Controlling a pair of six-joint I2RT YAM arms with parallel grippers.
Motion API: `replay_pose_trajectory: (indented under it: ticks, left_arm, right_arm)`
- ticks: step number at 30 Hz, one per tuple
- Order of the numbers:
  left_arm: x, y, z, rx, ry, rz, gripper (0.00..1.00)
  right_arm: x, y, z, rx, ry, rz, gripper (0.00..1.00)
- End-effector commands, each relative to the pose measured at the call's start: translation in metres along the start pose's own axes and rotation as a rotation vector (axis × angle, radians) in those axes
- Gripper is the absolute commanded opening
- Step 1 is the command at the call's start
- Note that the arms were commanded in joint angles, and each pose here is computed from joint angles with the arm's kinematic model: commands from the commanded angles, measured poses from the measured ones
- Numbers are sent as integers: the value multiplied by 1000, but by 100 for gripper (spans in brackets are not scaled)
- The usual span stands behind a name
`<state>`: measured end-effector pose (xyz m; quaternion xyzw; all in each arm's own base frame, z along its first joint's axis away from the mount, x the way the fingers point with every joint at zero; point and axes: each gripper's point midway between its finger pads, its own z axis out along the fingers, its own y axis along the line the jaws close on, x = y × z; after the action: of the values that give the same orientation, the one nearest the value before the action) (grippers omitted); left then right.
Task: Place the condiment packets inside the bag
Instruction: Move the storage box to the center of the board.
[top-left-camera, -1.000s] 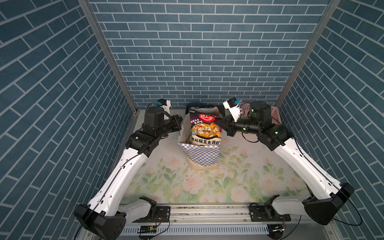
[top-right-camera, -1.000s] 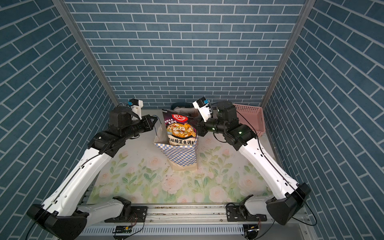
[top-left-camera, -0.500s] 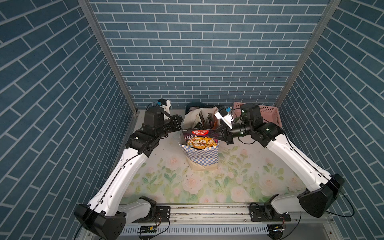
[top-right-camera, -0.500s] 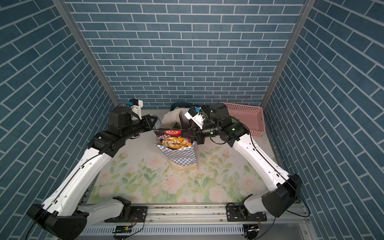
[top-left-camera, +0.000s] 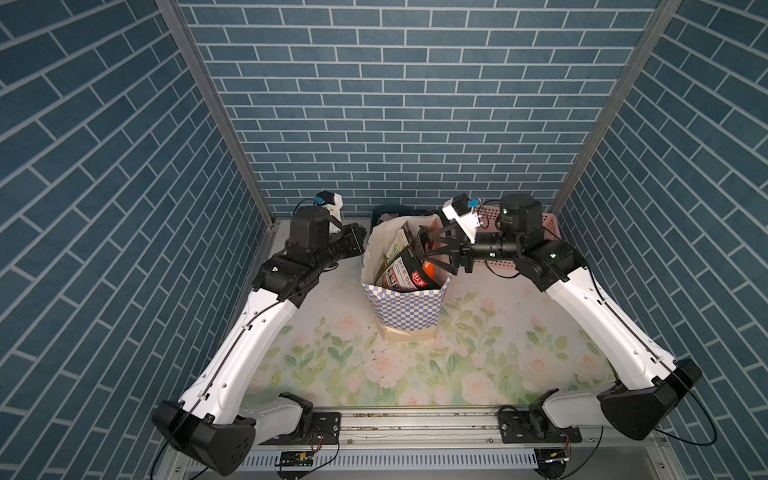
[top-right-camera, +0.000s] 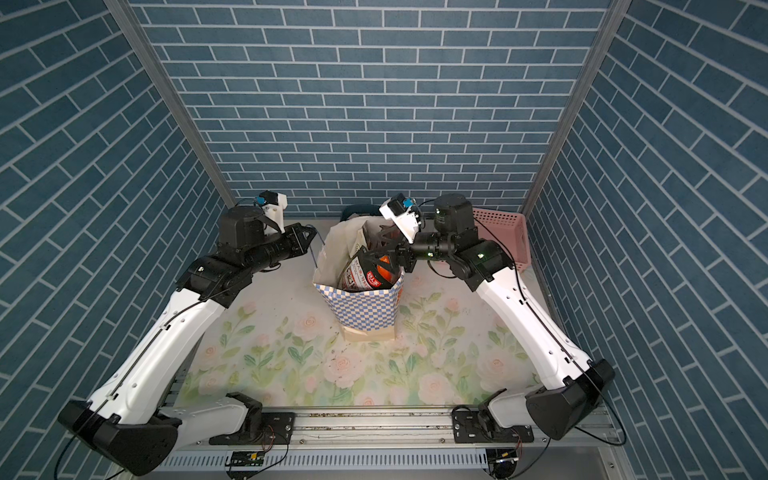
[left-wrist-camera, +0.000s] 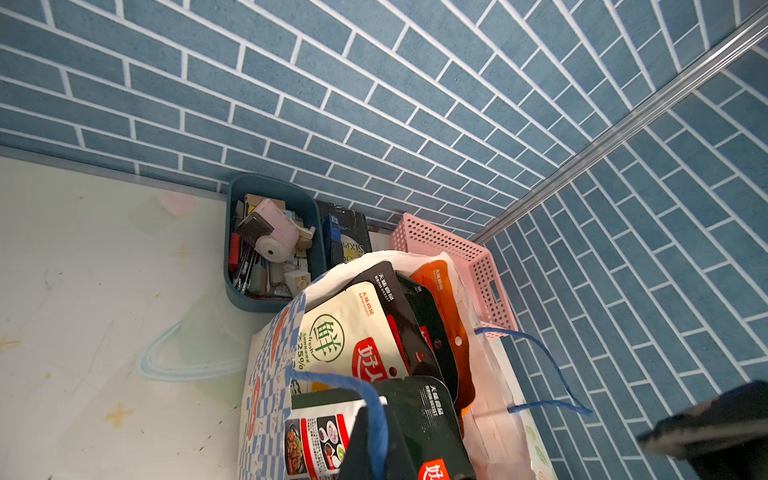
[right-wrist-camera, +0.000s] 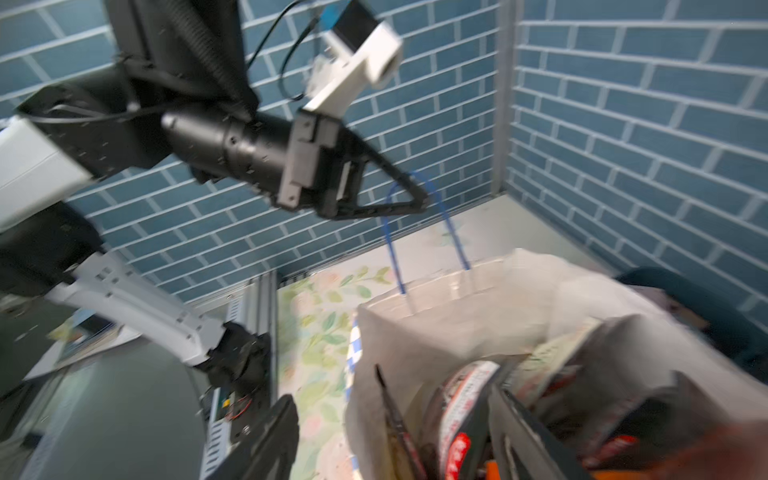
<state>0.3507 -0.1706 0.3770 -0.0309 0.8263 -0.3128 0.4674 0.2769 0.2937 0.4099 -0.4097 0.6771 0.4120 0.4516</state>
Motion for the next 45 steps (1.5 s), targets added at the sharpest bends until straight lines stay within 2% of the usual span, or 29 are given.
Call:
replay_pose_trajectory:
  ticks: [1,4,8,12,17,21,24,30,40,42,45]
  left_arm:
    - [-44,-34,-21,103,-143,37,0]
    - [-57,-28,-32,45,-194,55,0]
    - [-54,-11,-36,-46,-189,64,0]
    - [-39,-2,-39,-62,-166,62,0]
    - [-27,7,-45,-81,-157,68,0]
    - [-25,6,-44,-72,-149,74,0]
    - [-22,7,-43,-71,-141,79,0]
    - [-15,13,-40,-83,-129,79,0]
    - [-16,12,-39,-80,-131,75,0]
    - [-15,13,-40,-80,-130,74,0]
    - [-16,13,-42,-84,-132,75,0]
  right_arm:
    - [-12,-90,-47,378,-96,179,75]
    - [35,-176,-88,688,-53,374,75]
    - [112,-253,-103,864,106,488,81]
    - [163,-320,-114,994,177,577,86]
    - [198,-392,-115,1094,204,646,88]
    - [220,-431,-93,1069,240,672,88]
    - [240,-449,-73,1014,272,714,87]
    - [260,-463,-55,969,282,750,84]
    - [312,-458,-22,874,353,812,76]
    - [322,-455,-19,864,370,831,71]
    - [332,-444,-20,859,405,855,55]
